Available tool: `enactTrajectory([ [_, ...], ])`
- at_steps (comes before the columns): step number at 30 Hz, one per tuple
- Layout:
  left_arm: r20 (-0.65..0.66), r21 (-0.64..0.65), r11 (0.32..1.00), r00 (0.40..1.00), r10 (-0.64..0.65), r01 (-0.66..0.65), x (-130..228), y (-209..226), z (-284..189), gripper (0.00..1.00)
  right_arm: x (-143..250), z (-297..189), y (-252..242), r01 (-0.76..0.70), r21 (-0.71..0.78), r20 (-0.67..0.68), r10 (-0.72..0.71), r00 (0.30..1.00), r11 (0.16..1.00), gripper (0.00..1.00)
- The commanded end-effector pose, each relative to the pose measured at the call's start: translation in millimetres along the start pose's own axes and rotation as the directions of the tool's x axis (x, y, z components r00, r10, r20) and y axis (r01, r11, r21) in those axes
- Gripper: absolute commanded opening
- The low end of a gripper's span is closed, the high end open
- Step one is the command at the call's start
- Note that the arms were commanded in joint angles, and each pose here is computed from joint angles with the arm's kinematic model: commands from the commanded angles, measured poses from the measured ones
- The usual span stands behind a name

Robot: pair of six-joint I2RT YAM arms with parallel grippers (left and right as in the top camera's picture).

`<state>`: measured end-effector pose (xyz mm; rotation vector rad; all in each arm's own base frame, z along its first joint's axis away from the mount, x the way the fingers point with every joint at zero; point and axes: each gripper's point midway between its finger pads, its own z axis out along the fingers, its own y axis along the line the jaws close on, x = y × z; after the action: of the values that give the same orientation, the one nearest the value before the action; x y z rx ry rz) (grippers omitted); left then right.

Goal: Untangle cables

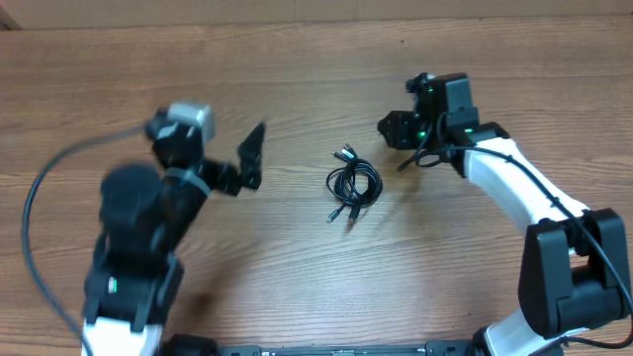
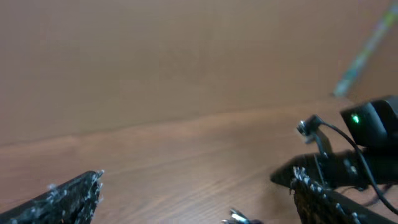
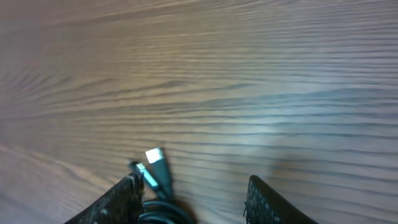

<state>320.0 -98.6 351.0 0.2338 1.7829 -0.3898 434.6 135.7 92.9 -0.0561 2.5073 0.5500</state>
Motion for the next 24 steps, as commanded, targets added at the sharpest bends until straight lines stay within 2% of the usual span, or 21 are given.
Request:
enactTrajectory([
  [1, -0.105, 0.158, 0.986, 0.994, -0.033, 0.050, -3.3, -28.6, 24.1, 1.00, -26.8, -15.9, -10.9, -0.021, 0.014, 0.068, 0.020, 0.997, 1.000, 0.53],
  [8, -0.376, 0.253, 0.940, 0.918, -0.124, 0.230, 58.1, -65.5, 71.8, 1.00, -33.5, -21.5, -30.1, -0.053, 0.037, 0.090, 0.050, 0.995, 0.998, 0.58],
  [14, -0.516, 0.208, 0.935, 0.844, -0.146, 0.288, 110.7, -69.8, 104.9, 1.00, -36.6, -24.3, -39.2, -0.069, 0.047, 0.101, 0.064, 0.993, 0.997, 0.91],
  [16, -0.545, 0.185, 0.925, 0.818, -0.184, 0.331, 123.2, -69.1, 116.3, 0.99, -36.7, -24.4, -39.5, -0.070, 0.047, 0.102, 0.064, 0.993, 0.996, 0.98],
  [20, -0.615, 0.023, 0.865, 0.689, -0.384, 0.502, 149.3, -64.9, 129.7, 1.00, -36.8, -24.4, -39.7, -0.069, 0.048, 0.102, 0.064, 0.993, 0.996, 1.00],
  [24, -0.651, -0.117, 0.794, 0.557, -0.515, 0.597, 177.6, -62.5, 140.1, 1.00, -39.7, -24.8, -40.8, -0.066, 0.055, 0.115, 0.060, 0.992, 0.996, 1.00],
])
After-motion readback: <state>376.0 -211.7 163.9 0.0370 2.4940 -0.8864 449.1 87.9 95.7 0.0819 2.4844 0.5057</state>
